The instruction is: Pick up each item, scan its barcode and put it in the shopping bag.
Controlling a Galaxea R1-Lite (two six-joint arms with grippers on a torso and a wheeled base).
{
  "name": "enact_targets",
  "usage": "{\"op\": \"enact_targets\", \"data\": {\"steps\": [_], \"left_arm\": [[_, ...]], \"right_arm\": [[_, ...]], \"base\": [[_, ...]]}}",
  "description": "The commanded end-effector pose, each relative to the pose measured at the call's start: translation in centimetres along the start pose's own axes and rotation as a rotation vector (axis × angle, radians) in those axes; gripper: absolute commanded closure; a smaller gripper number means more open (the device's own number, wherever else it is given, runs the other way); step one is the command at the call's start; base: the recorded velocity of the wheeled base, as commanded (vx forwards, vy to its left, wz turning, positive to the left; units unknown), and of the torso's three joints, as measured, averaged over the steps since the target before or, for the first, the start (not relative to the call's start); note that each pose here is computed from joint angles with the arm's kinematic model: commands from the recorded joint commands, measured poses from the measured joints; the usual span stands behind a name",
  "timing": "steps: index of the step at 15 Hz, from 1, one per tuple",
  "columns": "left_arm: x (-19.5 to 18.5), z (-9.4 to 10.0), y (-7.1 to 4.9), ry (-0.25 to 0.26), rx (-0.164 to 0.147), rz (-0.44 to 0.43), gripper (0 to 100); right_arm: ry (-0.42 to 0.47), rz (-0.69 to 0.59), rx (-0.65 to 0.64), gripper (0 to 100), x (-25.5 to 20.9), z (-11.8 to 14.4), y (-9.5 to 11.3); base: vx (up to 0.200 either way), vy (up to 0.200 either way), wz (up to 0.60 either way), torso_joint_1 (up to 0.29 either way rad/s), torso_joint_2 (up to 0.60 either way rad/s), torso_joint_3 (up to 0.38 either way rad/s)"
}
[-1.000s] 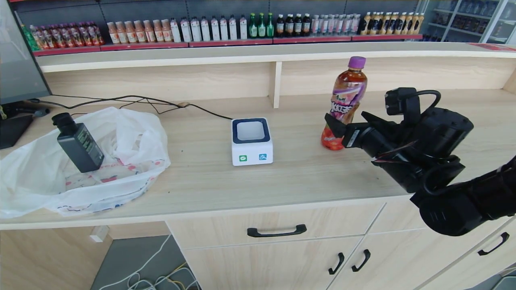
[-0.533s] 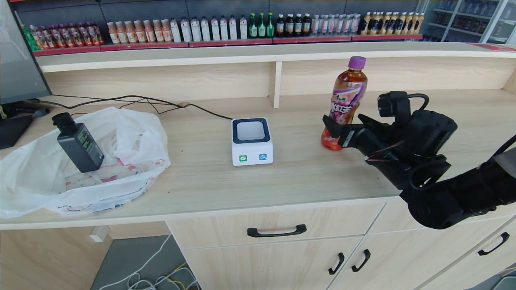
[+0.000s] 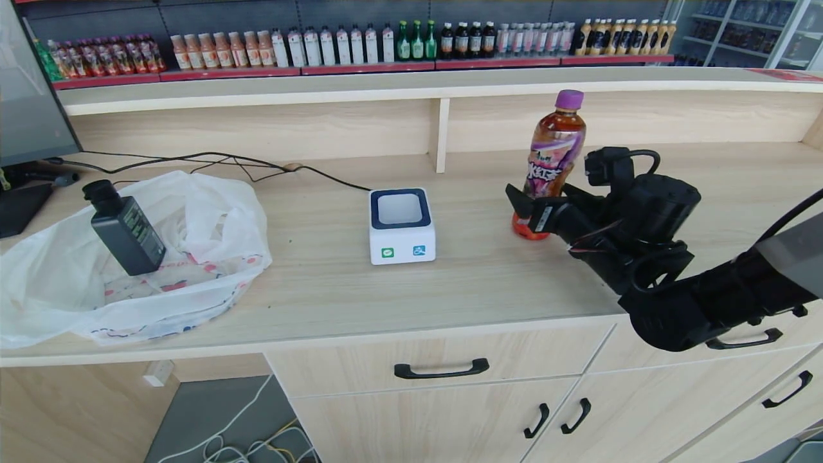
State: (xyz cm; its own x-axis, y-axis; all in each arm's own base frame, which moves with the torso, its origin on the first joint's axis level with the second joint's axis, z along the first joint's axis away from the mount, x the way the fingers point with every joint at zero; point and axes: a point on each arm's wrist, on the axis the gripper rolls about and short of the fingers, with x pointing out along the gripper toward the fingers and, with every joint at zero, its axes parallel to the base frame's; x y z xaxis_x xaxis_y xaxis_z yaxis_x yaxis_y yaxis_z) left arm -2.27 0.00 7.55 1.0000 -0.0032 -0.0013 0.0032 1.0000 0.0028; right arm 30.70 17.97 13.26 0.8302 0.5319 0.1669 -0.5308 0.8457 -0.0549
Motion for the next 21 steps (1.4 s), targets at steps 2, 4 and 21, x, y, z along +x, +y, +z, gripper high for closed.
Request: {"op": "enact_targets", "data": {"steps": [2, 4, 21], "left_arm": [[0.0, 0.0, 0.0, 0.0, 0.0, 0.0, 0], [0.0, 0.0, 0.0, 0.0, 0.0, 0.0, 0], [0.0, 0.0, 0.0, 0.0, -0.001, 0.0, 0]], "right_arm": [[0.001, 0.002, 0.003, 100, -0.12, 0.1, 0.03], [0.007, 0.002, 0.004, 100, -0.07, -0.12, 0.04], [0.014, -0.038, 0.043, 0, -0.53, -0.05, -0.08]], "base": [[0.0, 0.0, 0.0, 0.0, 0.0, 0.0], [0.0, 0.0, 0.0, 0.0, 0.0, 0.0], [0.0, 0.0, 0.0, 0.0, 0.0, 0.0]]}}
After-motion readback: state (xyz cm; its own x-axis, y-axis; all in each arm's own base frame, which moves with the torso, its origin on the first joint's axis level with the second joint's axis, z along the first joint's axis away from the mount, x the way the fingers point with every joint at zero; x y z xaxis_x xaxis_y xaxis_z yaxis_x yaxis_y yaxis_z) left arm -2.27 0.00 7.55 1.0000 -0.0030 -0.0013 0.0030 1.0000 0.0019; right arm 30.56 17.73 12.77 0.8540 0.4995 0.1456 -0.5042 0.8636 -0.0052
